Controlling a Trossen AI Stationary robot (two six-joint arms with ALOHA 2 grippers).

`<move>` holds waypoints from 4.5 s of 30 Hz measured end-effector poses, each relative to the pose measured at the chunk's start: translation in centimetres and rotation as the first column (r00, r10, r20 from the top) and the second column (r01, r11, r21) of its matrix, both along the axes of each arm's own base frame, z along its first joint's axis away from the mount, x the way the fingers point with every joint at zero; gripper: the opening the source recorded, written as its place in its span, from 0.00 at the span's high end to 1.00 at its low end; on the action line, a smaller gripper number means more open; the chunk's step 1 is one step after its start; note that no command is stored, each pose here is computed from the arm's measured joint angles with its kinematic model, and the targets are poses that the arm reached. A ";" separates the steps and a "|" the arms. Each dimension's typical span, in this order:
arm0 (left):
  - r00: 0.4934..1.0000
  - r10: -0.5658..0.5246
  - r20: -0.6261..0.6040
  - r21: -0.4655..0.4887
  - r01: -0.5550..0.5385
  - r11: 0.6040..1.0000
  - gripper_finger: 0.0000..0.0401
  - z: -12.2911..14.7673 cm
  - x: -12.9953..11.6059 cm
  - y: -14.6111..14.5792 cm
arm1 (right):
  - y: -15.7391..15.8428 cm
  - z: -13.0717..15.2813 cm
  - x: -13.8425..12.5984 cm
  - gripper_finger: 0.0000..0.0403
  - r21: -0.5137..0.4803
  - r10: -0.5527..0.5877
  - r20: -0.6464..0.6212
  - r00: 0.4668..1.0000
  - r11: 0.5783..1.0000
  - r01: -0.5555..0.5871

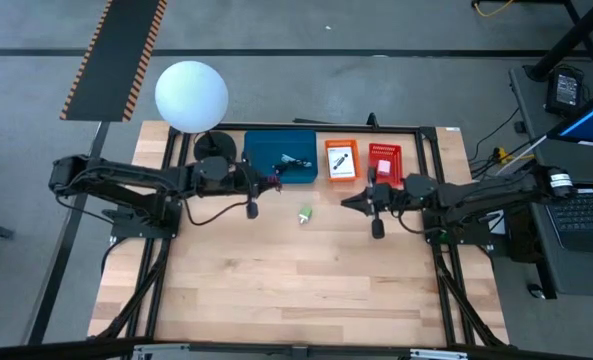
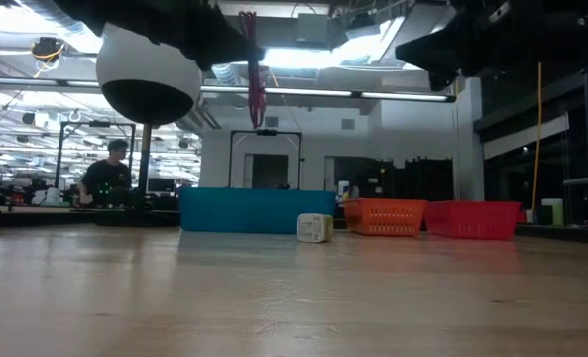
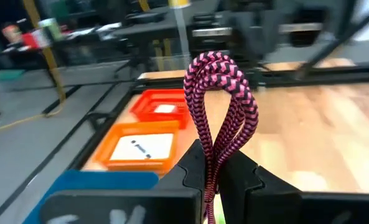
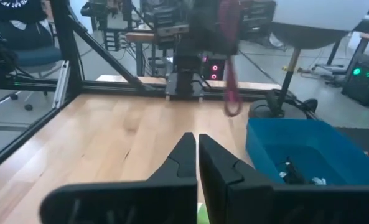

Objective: Pick and place items into bin
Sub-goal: Put the pink charger cable into the blue bin, then put the light green charger adapter into the red bin

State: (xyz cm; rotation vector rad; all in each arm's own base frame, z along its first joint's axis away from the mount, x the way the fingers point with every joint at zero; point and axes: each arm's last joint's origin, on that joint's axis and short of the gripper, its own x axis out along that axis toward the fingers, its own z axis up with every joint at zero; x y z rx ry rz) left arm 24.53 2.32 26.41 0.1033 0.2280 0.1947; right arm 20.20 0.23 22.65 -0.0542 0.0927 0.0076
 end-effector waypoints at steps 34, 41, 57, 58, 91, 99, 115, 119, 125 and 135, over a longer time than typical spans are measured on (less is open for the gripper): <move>0.835 0.550 0.014 0.030 -0.550 0.835 0.96 -0.1 -1.0 3.3 | 0.3 -0.8 -0.3 1.00 0.010 -0.213 -0.064 0.975 0.977 0.214; 0.827 0.561 0.021 -0.004 -0.561 0.828 0.96 -0.1 -1.1 3.4 | 0.3 -0.8 -0.3 1.00 0.007 -0.213 -0.064 0.975 0.977 0.214; 0.793 0.577 -0.197 -0.063 -0.597 0.800 0.96 0.4 1.0 7.7 | 0.2 -0.6 -0.2 1.00 0.008 -0.217 -0.041 0.975 0.976 0.218; 0.798 0.561 -0.221 -0.070 -0.587 0.806 0.96 0.5 1.2 8.1 | 0.2 -0.6 -0.2 1.00 0.007 -0.219 -0.040 0.975 0.976 0.219; 0.608 0.339 -0.718 -0.096 -0.569 0.817 0.96 -0.3 6.1 14.1 | -0.7 -0.7 -0.3 1.00 0.002 -0.259 -0.053 0.965 0.966 0.259; 0.575 0.315 -0.755 -0.092 -0.568 0.818 0.96 -2.6 6.9 14.4 | -0.7 -0.7 -0.3 1.00 0.001 -0.259 -0.054 0.964 0.966 0.259; 0.536 0.287 -0.794 -0.068 -0.547 0.834 0.90 -4.7 7.7 14.8 | -0.7 -0.8 -0.3 1.00 -0.019 -0.257 -0.057 0.965 0.966 0.256; 0.535 0.287 -0.794 -0.065 -0.545 0.836 0.87 -4.7 7.7 14.8 | -0.7 -0.8 -0.3 1.00 -0.019 -0.257 -0.057 0.965 0.966 0.256; 0.534 0.295 -0.792 -0.065 -0.554 0.830 0.81 -4.7 7.7 14.8 | -0.7 -0.8 -0.3 1.00 -0.019 -0.257 -0.058 0.965 0.966 0.256; 0.515 0.338 -0.788 -0.014 -0.563 0.827 0.78 -4.5 7.6 14.8 | -0.7 -0.8 -0.3 1.00 -0.021 -0.257 -0.058 0.965 0.966 0.256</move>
